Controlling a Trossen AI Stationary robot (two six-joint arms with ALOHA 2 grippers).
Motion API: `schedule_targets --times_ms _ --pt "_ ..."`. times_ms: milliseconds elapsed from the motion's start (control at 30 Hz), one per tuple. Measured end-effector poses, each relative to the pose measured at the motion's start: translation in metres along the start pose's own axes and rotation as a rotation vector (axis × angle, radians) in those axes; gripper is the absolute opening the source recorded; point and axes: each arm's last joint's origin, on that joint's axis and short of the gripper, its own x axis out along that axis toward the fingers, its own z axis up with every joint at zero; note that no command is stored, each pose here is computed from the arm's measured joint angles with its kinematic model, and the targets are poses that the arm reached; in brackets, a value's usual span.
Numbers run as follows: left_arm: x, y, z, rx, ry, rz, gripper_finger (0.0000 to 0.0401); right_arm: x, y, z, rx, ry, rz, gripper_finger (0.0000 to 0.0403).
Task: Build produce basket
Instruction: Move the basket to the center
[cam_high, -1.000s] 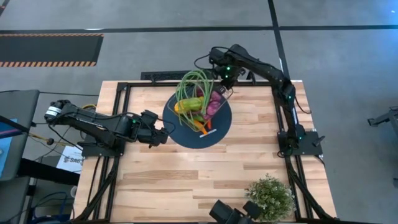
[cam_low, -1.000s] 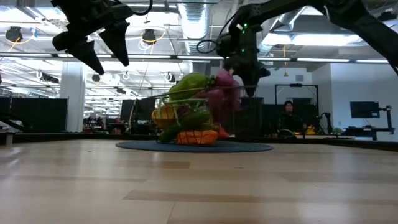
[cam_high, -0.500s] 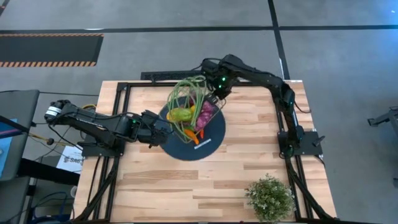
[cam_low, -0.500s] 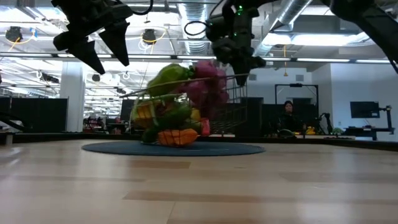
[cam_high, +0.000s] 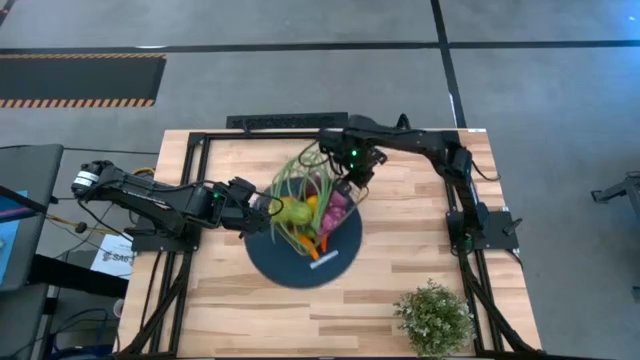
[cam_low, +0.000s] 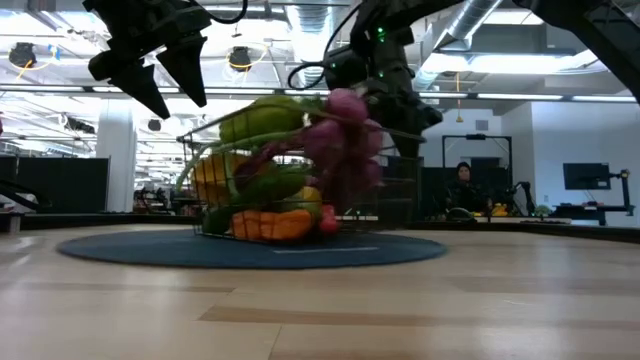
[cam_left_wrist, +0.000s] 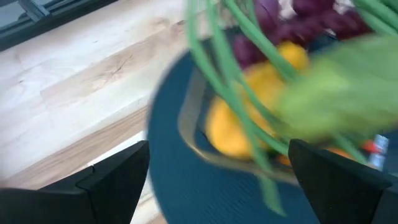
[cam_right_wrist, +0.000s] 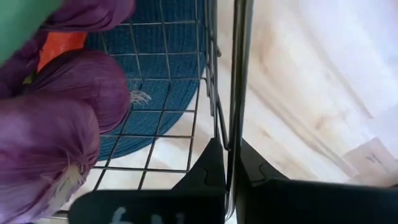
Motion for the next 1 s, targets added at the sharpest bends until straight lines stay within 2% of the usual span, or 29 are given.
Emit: schedule_targets --times_ms 300,567,800,933,1000 --pt "0.0 0.0 0.0 0.018 0.0 0.0 0.0368 0.012 0.018 -0.012 -0.109 0.044 -0.019 0.0013" --pt "0.0 0.0 0.0 0.029 0.001 0.001 0.0368 0.014 0.028 -0.018 -0.252 -0.002 -0.16 0.0119" --pt "0.0 0.0 0.0 0.027 0.001 0.0 0.0368 -0.012 0.037 -0.024 -0.304 -0.11 -0.132 0.0182" --pt "0.0 -0.001 -0.001 0.027 0.03 -0.019 0.0368 -0.045 0.038 -0.036 -0.31 -0.218 -0.084 0.0191" --pt "-0.001 -0.003 -0.002 0.084 0.053 -0.053 0.0368 -0.062 0.034 -0.045 -0.311 -0.271 -0.059 0.0189"
